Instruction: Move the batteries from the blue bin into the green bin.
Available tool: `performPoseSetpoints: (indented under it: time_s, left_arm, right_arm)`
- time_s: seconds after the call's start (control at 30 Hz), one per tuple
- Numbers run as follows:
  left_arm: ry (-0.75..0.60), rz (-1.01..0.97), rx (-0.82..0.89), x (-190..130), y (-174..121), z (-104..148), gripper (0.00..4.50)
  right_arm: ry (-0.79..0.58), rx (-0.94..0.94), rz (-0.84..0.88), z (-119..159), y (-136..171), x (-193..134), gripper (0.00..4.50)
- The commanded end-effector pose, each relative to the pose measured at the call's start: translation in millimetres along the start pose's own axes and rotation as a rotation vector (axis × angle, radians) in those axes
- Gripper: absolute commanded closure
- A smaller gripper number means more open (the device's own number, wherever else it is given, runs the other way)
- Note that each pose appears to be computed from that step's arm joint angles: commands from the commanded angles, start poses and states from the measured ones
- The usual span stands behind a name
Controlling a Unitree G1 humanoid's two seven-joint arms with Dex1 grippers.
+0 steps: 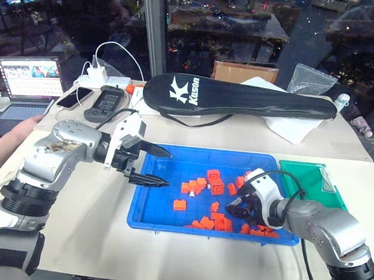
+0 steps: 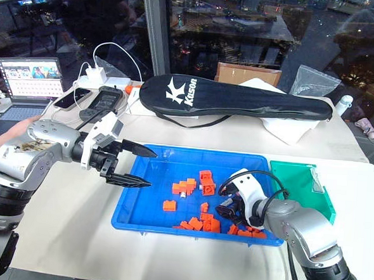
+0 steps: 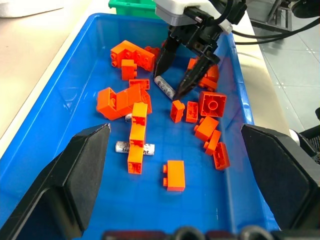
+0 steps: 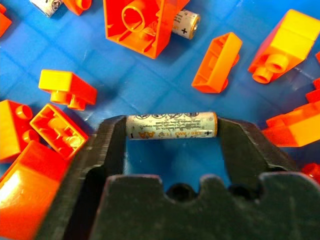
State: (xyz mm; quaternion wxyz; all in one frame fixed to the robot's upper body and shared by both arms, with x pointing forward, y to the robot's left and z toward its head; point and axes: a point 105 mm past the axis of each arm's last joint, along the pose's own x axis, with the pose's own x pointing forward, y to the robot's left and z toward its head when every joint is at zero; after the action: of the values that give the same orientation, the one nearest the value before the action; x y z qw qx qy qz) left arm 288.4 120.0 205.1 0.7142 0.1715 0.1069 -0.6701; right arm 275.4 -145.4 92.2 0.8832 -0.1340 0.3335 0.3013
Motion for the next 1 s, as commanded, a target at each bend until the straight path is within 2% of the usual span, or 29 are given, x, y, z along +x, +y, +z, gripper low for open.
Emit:
performPoseSetpoints:
  time_s: [0.03, 0.1, 0.17, 0.27, 0.33, 0.5, 0.63, 0.73, 0.83, 0.9, 0.93, 1.0]
  left_arm:
    - [-0.005, 0.005, 0.042, -4, 0, 9, 0.00]
    - [-0.007, -0.001, 0.043, -2, 0, 9, 0.00]
    - [-0.013, -0.018, 0.046, 0, -1, 10, 0.00]
    - [-0.020, -0.025, 0.045, 1, -1, 12, 0.00]
    - [-0.022, -0.024, 0.048, 2, 1, 12, 0.00]
    - [-0.026, -0.031, 0.051, 5, 2, 12, 0.00]
    - [-0.015, -0.034, 0.081, 10, 3, 9, 0.00]
    - [-0.005, -0.034, 0.083, 9, 4, 8, 0.00]
    - [-0.005, -0.033, 0.083, 8, 3, 8, 0.00]
    - [-0.020, -0.055, 0.072, 7, -1, 11, 0.00]
    - [-0.020, -0.056, 0.069, 7, -1, 11, 0.00]
    - [-0.014, -0.048, 0.068, 5, -1, 11, 0.00]
  right_arm:
    - [-0.084, -0.063, -0.006, 26, -4, -19, 1.95]
    - [-0.110, -0.124, 0.076, 36, 5, -33, 1.95]
    - [-0.148, -0.140, 0.077, 47, -1, -49, 1.95]
    - [-0.225, -0.137, -0.090, 66, -38, -78, 1.95]
    - [-0.240, -0.144, -0.273, 72, -74, -104, 1.95]
    - [-0.174, -0.188, -0.512, 63, -124, -149, 1.95]
    - [-0.040, -0.206, -0.488, 31, -131, -147, 1.95]
    - [-0.021, -0.220, -0.443, 22, -124, -138, 1.95]
    - [-0.020, -0.155, -0.370, 10, -115, -127, 1.95]
    - [-0.007, -0.116, -0.324, 1, -110, -121, 0.95]
    - [-0.015, -0.105, -0.338, 0, -113, -122, 0.88]
    - [-0.039, -0.100, -0.369, 6, -118, -125, 0.19]
